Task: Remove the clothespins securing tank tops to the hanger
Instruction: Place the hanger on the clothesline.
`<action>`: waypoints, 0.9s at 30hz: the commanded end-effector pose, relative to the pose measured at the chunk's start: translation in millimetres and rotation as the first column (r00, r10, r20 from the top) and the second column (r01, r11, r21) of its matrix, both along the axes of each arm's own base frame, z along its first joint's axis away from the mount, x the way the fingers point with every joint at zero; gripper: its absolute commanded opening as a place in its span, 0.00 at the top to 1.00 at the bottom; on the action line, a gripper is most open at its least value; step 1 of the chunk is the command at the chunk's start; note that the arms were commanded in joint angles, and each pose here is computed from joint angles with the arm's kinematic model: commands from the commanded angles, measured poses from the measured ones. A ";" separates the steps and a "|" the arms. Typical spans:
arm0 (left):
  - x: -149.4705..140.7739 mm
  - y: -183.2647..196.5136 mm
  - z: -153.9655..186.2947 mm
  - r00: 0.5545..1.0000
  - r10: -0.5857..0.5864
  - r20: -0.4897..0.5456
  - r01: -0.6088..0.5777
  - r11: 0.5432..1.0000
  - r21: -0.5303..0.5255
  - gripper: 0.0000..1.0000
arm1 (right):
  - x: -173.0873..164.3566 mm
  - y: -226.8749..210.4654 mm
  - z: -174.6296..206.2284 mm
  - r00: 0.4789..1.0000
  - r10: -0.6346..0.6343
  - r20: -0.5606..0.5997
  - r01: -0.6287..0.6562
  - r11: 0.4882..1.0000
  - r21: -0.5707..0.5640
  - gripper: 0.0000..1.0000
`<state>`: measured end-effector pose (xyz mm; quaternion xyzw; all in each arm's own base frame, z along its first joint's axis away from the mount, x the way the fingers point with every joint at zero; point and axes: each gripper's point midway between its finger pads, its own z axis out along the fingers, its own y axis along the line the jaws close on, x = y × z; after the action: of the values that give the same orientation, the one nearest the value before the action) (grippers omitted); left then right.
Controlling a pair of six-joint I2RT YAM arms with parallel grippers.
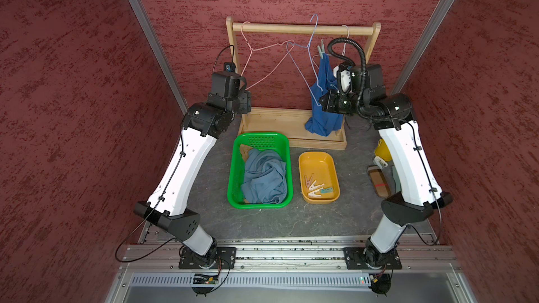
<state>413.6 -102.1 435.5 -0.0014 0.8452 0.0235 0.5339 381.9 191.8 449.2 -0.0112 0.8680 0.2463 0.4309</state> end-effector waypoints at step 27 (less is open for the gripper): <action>-41.3 11.1 -38.0 0.993 0.078 -0.085 -0.090 0.986 -0.139 0.25 | 14.4 -43.4 21.5 0.991 -0.103 0.084 0.108 0.992 -0.060 1.00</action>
<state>378.5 -95.9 393.3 -0.0521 0.8704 -0.0079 0.4896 390.3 142.0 447.0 0.0278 0.8807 0.1696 0.4414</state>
